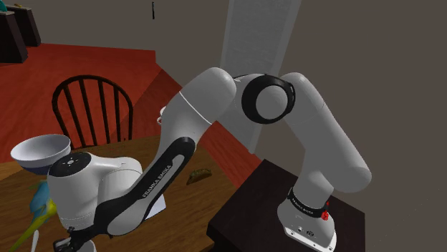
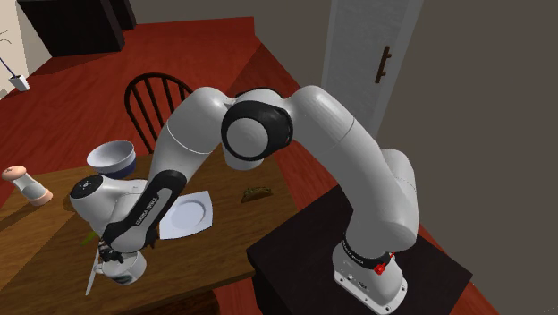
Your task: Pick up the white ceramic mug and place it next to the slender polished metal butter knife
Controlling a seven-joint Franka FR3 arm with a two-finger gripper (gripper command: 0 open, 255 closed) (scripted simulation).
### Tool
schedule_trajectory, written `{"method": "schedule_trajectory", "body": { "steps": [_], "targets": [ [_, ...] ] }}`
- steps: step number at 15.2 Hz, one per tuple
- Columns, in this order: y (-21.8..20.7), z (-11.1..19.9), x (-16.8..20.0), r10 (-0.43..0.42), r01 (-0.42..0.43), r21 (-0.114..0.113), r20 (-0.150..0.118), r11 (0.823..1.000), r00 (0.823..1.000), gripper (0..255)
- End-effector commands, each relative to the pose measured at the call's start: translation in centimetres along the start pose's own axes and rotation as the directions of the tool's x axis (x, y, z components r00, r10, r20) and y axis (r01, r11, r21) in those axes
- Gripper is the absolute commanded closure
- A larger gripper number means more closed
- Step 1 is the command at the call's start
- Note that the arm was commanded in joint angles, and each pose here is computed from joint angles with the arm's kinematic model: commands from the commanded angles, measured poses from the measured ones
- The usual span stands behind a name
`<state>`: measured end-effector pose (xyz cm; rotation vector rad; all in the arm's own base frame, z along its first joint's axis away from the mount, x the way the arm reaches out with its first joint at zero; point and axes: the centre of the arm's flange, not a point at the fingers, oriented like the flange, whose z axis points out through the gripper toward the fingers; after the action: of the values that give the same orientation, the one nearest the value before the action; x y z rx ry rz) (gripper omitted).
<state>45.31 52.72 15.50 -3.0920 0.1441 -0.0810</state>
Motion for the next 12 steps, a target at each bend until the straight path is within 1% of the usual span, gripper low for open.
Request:
{"method": "schedule_trajectory", "body": {
  "steps": [1,4,12],
  "targets": [
    [0.0,-1.3,0.0,0.000,0.000,0.000,0.000,1.000,1.000,0],
    [0.0,-5.0,0.0,0.000,0.000,0.000,0.000,1.000,1.000,0],
    [0.0,-5.0,0.0,0.000,0.000,0.000,0.000,1.000,1.000,0]
  ]
}}
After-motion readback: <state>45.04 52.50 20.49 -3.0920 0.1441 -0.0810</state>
